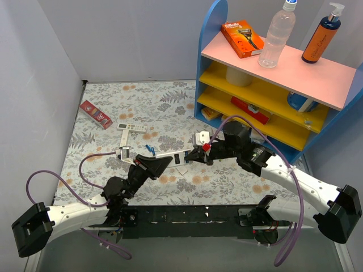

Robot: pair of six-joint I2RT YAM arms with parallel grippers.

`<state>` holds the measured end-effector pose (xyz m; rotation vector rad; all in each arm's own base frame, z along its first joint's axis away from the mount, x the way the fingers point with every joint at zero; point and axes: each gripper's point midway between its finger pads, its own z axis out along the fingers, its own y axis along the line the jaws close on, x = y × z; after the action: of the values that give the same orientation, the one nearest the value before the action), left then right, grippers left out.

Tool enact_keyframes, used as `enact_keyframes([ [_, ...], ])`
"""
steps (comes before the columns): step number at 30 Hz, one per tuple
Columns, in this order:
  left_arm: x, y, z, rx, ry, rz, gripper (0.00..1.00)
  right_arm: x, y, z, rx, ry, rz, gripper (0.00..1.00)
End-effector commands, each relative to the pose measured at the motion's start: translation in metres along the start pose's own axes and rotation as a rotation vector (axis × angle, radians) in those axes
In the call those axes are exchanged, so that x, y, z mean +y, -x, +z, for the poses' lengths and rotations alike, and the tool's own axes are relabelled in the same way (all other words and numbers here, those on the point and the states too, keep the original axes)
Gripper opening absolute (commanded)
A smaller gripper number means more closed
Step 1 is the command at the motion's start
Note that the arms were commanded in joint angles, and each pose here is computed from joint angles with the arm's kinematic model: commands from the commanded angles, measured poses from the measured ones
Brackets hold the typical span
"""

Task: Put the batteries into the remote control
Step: Load the battery into the remote control, then pick up the battery from the center of the board.

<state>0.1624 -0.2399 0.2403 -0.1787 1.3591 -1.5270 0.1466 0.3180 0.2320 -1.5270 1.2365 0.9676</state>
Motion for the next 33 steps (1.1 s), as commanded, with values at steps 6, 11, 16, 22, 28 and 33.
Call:
enact_keyframes([
  [6, -0.019, 0.012, -0.002, -0.04, -0.053, -0.087, 0.0, -0.001, 0.013, -0.005, -0.025, -0.026, 0.043, 0.16],
  [11, 0.028, -0.003, -0.002, -0.006, 0.159, -0.067, 0.0, 0.0, 0.04, -0.012, -0.084, -0.023, 0.051, 0.37],
  [16, 0.059, -0.002, -0.008, -0.036, 0.303, -0.055, 0.0, -0.014, 0.039, -0.021, -0.066, -0.155, 0.152, 0.56],
  [22, 0.086, 0.003, -0.017, -0.076, 0.434, -0.019, 0.0, -0.049, 0.003, -0.041, 0.123, -0.399, 0.305, 0.63],
  [28, 0.093, 0.012, -0.025, -0.11, 0.477, -0.002, 0.0, -0.076, -0.063, -0.064, 0.289, -0.556, 0.498, 0.62],
  [33, 0.096, 0.018, -0.031, -0.133, 0.498, 0.021, 0.0, -0.083, -0.109, -0.068, 0.406, -0.598, 0.601, 0.59],
])
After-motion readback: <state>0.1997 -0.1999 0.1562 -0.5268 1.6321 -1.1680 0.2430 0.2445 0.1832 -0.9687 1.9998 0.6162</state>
